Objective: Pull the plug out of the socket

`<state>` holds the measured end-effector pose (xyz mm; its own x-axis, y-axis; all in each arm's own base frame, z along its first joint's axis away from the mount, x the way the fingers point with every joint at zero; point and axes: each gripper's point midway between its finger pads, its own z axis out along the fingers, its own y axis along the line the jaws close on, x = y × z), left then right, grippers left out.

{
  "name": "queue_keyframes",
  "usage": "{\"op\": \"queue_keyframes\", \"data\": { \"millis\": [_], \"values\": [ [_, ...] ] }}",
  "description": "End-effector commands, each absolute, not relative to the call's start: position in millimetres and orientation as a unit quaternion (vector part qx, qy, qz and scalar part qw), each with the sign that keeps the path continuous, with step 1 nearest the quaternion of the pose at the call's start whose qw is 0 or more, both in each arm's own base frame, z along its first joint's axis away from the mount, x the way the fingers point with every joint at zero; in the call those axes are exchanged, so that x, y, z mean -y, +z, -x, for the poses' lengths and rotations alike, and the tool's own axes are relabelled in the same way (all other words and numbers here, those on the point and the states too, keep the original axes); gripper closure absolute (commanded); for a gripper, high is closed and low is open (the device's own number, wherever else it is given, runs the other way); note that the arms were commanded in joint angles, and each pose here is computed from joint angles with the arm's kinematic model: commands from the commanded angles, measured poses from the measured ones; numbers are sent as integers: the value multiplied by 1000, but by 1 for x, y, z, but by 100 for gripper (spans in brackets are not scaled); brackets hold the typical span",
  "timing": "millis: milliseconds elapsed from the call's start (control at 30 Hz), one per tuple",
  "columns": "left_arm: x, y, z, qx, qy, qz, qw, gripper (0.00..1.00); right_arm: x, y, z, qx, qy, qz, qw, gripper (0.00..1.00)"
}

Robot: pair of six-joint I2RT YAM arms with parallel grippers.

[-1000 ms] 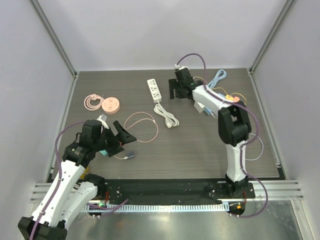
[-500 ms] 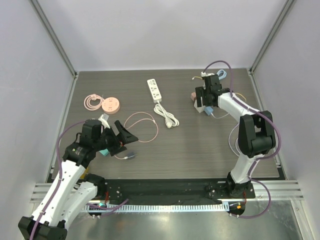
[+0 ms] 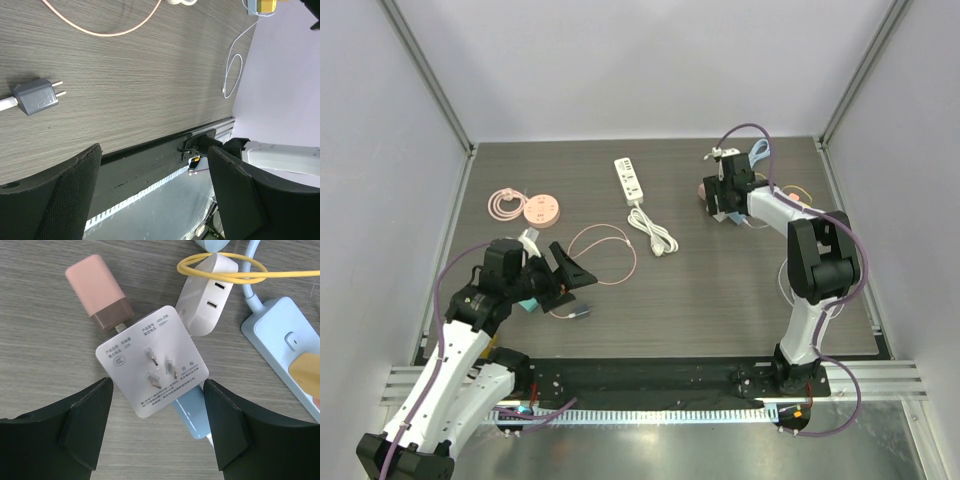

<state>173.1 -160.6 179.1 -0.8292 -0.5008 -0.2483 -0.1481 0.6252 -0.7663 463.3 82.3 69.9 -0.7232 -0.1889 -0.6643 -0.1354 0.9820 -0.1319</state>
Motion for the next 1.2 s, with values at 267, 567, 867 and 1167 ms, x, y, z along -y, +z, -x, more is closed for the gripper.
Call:
{"op": "queue_keyframes", "data": {
  "millis": [267,567,867,1167],
  "values": [
    [168,195,-169,-863,-422,155,230,14,-81,67,-491,-919,-58,92,380,22],
    [169,197,-169,-863,-424,152,230,15,-92,74,-501,-905,-31,86,414,31],
    [170,196,-171,-865,-423,145,228,15,-102,71,-490,-911,5,61,407,85],
    [190,193,-186,-865,-435,124,215,18,-164,61,-385,-922,83,50,375,99]
  ]
}}
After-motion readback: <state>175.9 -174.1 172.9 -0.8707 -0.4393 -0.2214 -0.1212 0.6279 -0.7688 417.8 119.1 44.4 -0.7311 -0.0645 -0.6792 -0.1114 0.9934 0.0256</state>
